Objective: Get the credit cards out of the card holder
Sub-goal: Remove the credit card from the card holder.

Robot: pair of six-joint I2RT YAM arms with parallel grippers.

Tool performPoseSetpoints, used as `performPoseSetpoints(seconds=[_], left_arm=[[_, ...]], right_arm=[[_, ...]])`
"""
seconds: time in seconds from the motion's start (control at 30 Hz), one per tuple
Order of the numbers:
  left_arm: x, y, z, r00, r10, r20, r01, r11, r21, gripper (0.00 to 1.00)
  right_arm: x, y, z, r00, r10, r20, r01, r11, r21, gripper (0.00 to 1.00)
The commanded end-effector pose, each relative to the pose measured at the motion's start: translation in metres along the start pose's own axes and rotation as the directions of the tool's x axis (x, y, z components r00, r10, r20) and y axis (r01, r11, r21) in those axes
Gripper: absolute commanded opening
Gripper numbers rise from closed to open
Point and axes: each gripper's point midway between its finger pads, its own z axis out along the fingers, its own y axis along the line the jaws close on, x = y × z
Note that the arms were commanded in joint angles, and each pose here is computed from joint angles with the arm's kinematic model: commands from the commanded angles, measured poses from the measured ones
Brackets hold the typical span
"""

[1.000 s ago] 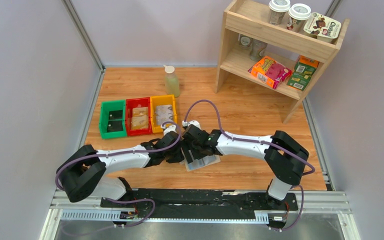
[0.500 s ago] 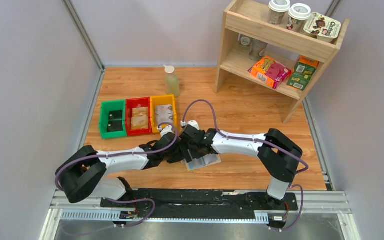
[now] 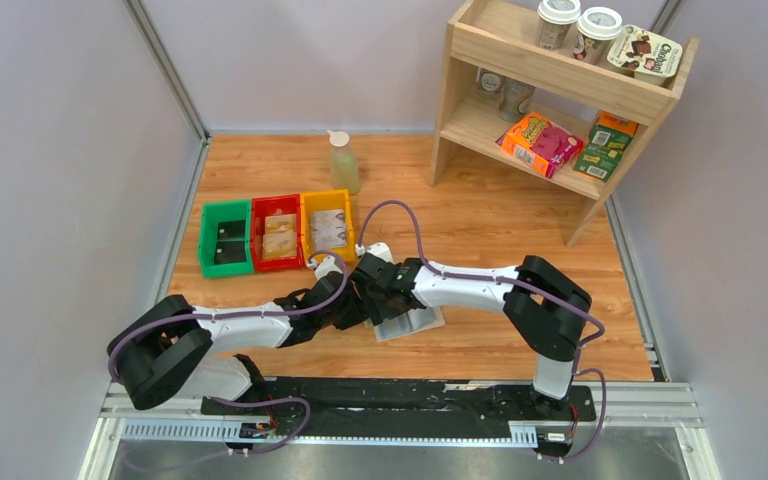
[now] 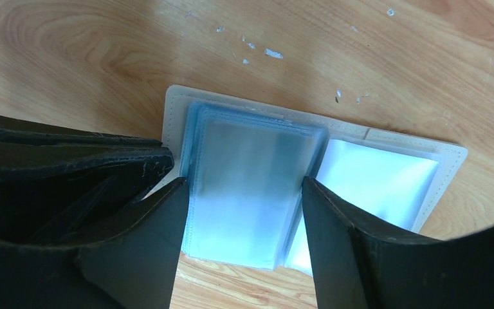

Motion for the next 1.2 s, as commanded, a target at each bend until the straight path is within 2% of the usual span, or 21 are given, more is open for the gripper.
performPoseSetpoints(seconds=[0.0,0.2,0.57,0.9,1.17], left_arm=[[0.017,0.030,0.000,0.999,0.015,-0.048,-0.020,0.995,-0.093,0.00],[0.017,0.028,0.001,0.998,0.021,-0.051,-0.026,0.995,-0.091,0.00],[0.017,0.027,0.000,0.998,0.026,-0.051,-0.031,0.996,-0.083,0.00],[0.016,0.024,0.000,0.998,0.038,-0.053,-0.042,0.996,-0.077,0.00],[0.015,0.020,-0.001,0.997,0.046,-0.055,-0.049,0.997,-0.066,0.00]], right_arm=[[-0.010,-0.013,-0.014,0.999,0.007,0.052,-0.009,1.000,0.029,0.66],[-0.022,-0.024,-0.031,0.993,0.070,0.096,-0.067,0.997,-0.029,0.67],[-0.012,-0.063,-0.026,0.986,0.146,0.083,-0.146,0.989,-0.002,0.69],[-0.016,-0.102,-0.040,0.962,0.244,0.124,-0.243,0.970,-0.019,0.69],[-0.004,-0.133,-0.031,0.954,0.284,0.101,-0.291,0.955,0.063,0.70]])
